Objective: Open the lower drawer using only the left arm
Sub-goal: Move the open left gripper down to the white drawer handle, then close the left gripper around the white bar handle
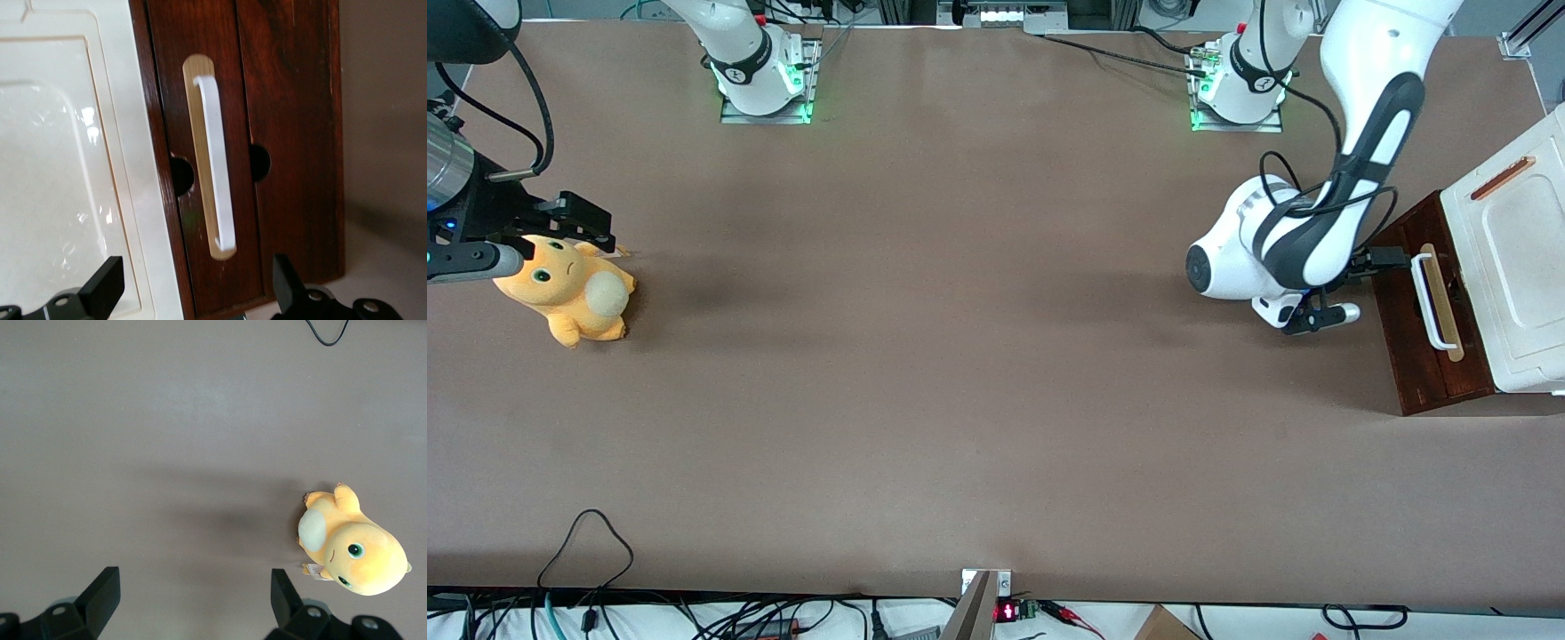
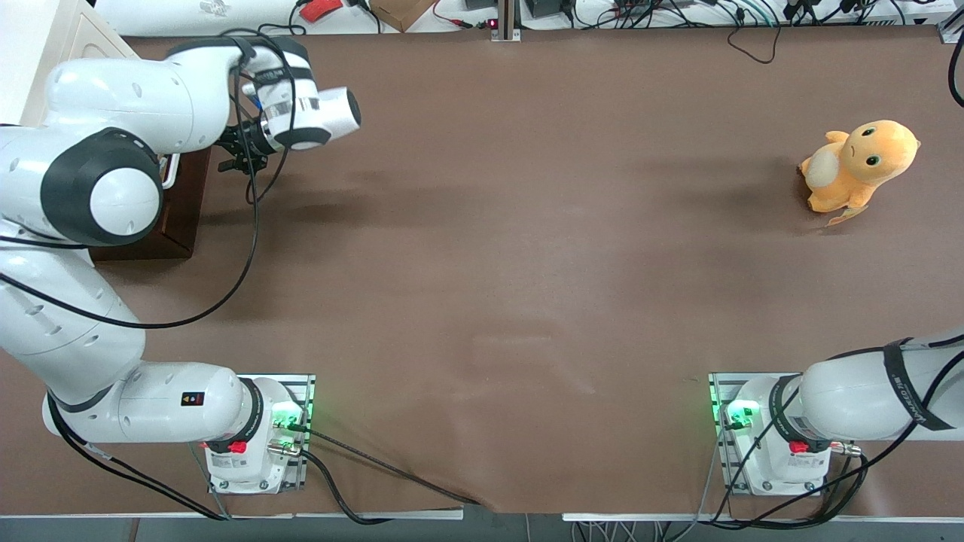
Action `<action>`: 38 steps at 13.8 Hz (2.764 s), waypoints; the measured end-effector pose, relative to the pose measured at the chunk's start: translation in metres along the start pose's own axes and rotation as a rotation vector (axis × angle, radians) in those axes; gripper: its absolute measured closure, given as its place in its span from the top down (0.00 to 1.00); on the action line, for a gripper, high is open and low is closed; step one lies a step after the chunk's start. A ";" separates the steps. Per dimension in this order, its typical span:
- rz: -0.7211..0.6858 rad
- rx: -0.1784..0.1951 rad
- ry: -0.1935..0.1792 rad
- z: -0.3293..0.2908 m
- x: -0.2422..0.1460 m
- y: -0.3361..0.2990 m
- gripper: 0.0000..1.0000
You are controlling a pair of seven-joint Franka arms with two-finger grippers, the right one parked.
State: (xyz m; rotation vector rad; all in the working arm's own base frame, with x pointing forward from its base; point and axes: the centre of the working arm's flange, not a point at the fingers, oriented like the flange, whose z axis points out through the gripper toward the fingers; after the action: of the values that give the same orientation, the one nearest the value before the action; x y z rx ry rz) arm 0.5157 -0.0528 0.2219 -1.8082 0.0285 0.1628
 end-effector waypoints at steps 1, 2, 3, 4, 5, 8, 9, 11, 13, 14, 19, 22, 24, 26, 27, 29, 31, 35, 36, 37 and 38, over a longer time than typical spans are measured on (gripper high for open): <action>0.004 0.026 0.022 0.005 0.000 0.010 0.97; 0.005 0.048 0.042 0.010 0.002 0.019 0.96; 0.000 0.066 0.058 0.015 0.003 0.026 0.96; -0.003 0.083 0.073 0.020 0.005 0.031 0.95; -0.007 0.101 0.086 0.026 0.008 0.034 0.95; -0.029 0.157 0.096 0.057 0.017 0.033 0.94; -0.040 0.167 0.088 0.065 0.017 0.033 0.93; -0.061 0.182 0.077 0.070 0.016 0.035 0.90; -0.073 0.197 0.089 0.071 0.016 0.039 0.85; -0.077 0.203 0.088 0.072 0.015 0.042 0.85; -0.088 0.231 0.064 0.086 0.012 0.052 0.70; -0.087 0.246 0.064 0.091 0.010 0.060 0.64; -0.091 0.254 0.072 0.092 0.011 0.059 0.63; -0.096 0.264 0.079 0.093 0.012 0.058 0.61; -0.096 0.265 0.078 0.094 0.012 0.057 0.59; -0.098 0.267 0.079 0.095 0.012 0.057 0.55; -0.100 0.278 0.087 0.098 0.014 0.055 0.53; -0.102 0.283 0.081 0.103 0.015 0.054 0.50; -0.101 0.283 0.081 0.103 0.015 0.054 0.50; -0.101 0.283 0.081 0.104 0.014 0.054 0.46; -0.100 0.283 0.081 0.104 0.014 0.054 0.46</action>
State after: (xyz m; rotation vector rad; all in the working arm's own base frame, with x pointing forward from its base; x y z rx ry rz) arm 0.5142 0.0353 0.1435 -1.5295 0.0169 0.0128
